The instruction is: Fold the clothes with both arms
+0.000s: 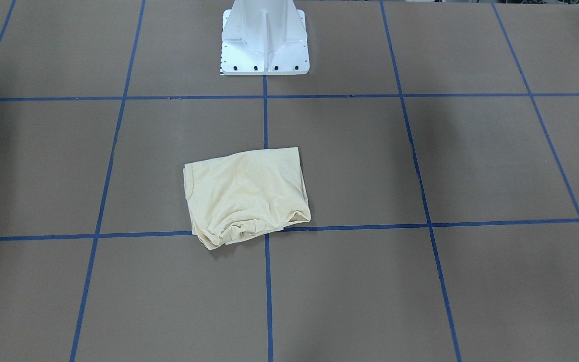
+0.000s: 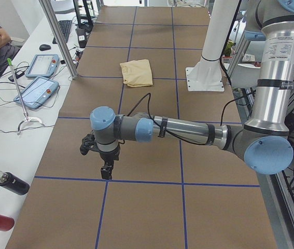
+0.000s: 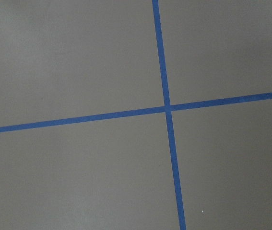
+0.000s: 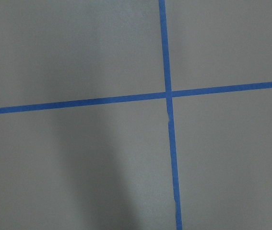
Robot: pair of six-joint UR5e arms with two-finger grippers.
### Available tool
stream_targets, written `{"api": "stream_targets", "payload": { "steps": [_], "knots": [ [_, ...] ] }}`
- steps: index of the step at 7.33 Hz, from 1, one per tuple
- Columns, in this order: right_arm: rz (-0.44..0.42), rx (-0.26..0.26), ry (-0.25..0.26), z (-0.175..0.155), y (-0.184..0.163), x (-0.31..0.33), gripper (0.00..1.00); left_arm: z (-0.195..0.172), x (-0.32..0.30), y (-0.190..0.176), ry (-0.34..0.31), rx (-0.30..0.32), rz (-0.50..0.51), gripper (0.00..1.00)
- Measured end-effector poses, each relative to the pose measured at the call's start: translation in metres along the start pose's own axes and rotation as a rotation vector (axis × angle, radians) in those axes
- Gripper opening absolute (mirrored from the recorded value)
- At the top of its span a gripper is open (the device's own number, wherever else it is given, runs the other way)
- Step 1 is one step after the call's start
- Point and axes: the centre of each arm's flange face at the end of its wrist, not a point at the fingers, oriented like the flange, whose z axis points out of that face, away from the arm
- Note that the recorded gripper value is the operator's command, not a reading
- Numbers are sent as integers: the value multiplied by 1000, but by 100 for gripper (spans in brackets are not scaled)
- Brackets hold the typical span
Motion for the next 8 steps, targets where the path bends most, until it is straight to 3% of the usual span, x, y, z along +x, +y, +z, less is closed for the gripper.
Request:
{"api": "stream_targets", "payload": {
  "steps": [2, 4, 6, 8],
  "knots": [
    [-1, -5, -33, 3, 6, 5, 100, 0, -9, 4, 68, 5, 27, 100],
    [3, -6, -71, 3, 8, 3, 100, -1, -4, 40, 92, 12, -6, 100],
    [6, -7, -76, 4, 10, 4, 100, -1, 3, 75, 95, 15, -40, 100],
    [8, -7, -64, 6, 14, 7, 100, -2, 5, 85, 93, 16, -53, 100]
  ]
}}
